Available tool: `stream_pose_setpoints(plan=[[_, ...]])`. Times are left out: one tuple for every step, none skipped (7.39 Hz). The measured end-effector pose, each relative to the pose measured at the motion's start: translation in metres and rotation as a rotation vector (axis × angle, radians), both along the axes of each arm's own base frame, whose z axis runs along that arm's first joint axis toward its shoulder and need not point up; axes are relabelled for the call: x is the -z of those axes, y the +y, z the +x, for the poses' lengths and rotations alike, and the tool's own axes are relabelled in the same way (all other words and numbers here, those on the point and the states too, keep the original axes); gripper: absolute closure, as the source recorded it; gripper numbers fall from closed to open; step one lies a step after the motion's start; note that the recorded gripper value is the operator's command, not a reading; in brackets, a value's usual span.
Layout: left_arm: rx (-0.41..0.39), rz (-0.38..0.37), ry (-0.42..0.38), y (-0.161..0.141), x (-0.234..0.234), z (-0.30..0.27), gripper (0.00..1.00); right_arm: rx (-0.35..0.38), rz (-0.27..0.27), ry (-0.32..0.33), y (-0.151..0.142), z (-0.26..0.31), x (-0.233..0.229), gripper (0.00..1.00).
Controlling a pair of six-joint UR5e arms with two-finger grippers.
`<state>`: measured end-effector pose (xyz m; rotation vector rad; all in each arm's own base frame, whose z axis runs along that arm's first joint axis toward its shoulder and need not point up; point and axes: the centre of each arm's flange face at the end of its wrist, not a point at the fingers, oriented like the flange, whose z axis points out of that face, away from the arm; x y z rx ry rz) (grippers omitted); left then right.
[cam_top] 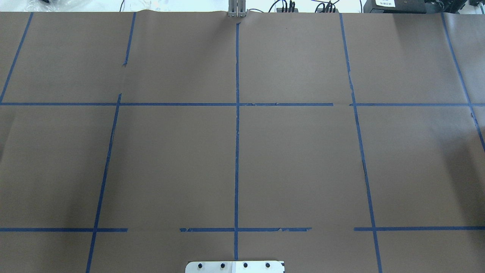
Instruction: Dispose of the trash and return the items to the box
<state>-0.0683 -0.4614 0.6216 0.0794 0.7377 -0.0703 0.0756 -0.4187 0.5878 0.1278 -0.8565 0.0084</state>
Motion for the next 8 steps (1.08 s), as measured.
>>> stream_pose_setpoints(plan=[[-0.006, 0.003, 0.001, 0.0008, 0.0, 0.0001, 0.0, 0.0, 0.0, 0.0, -0.0001, 0.0001, -0.0001, 0.0], [-0.016, 0.009, 0.009, 0.0016, 0.0001, 0.0008, 0.0, 0.0, -0.001, 0.0, -0.0001, 0.0002, -0.0005, 0.0], [-0.045, 0.02, 0.028, 0.0027, -0.0004, 0.0024, 0.0, 0.0, -0.002, 0.0, 0.0, 0.0001, -0.0009, 0.0], [-0.082, 0.028, 0.049, 0.0035, -0.0007, 0.0041, 0.0, 0.0, -0.002, 0.0, 0.0, 0.0002, -0.0009, 0.0], [-0.102, 0.028, 0.061, 0.0034, -0.0002, 0.005, 0.0, -0.001, -0.002, 0.0, -0.0001, 0.0002, -0.0012, 0.0], [-0.11, 0.028, 0.067, 0.0031, 0.0003, 0.0054, 0.0, 0.0, -0.003, 0.0, -0.0002, 0.0002, -0.0014, 0.0], [-0.113, 0.029, 0.069, 0.0024, 0.0011, 0.0056, 0.0, 0.0, -0.003, 0.0, -0.0002, 0.0001, -0.0015, 0.0], [-0.114, 0.03, 0.069, 0.0017, 0.0016, 0.0057, 0.0, 0.0, -0.004, 0.0, -0.0002, 0.0, -0.0022, 0.0]])
